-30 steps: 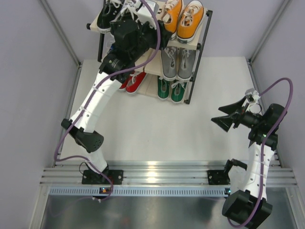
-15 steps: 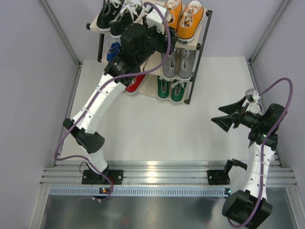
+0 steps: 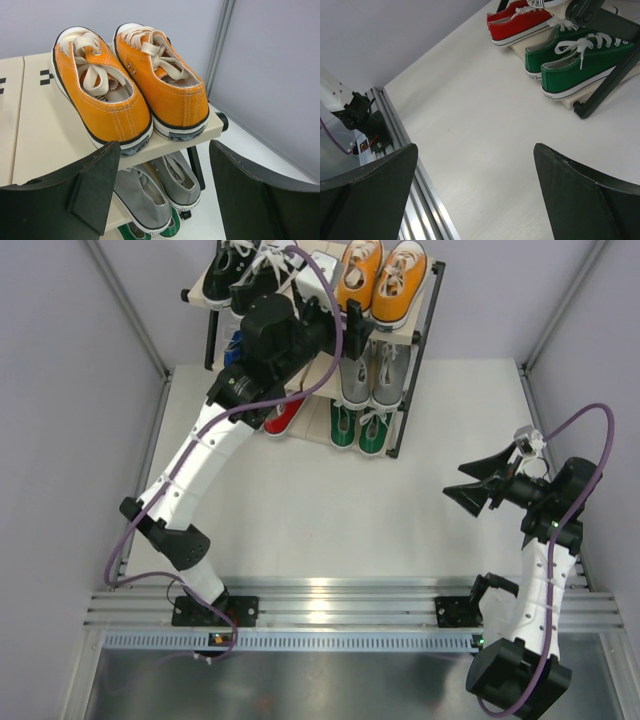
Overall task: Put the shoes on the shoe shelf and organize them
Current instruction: Adjust the shoe at the shoe shelf, then reset both arms
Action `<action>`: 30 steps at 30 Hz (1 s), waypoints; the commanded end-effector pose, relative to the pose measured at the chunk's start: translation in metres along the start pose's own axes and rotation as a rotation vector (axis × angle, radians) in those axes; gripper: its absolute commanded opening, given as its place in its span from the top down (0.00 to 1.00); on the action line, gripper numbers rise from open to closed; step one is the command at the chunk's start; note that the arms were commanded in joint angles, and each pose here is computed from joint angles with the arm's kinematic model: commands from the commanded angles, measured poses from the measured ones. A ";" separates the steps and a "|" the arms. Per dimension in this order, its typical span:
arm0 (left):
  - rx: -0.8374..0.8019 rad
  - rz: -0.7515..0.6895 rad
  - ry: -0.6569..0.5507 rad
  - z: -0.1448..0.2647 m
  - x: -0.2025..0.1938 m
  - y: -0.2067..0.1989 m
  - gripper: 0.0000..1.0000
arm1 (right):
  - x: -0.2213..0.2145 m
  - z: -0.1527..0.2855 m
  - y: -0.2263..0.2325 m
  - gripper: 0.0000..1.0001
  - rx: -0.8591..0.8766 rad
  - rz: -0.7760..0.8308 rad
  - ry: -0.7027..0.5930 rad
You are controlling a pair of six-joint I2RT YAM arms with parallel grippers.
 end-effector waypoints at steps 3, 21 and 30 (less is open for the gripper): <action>-0.009 0.027 -0.155 0.039 0.052 0.000 0.19 | 0.008 0.002 0.002 0.01 0.012 0.096 -0.009; 0.135 0.092 0.039 0.177 -0.076 0.008 0.08 | 0.009 0.011 -0.017 0.01 -0.217 0.229 0.039; 0.292 0.104 0.182 0.275 -0.221 0.015 0.02 | 0.015 0.028 -0.051 0.01 -0.507 0.217 0.038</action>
Point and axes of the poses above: each gripper's point midway between its finger pads, its own z axis back along the fingers, its own y axis along the line the jaws close on, x = y × z, the point moved 4 cm from there along z, back along the fingers, and after that the axes turned 8 degrees about -z, right-handed, at the moved point
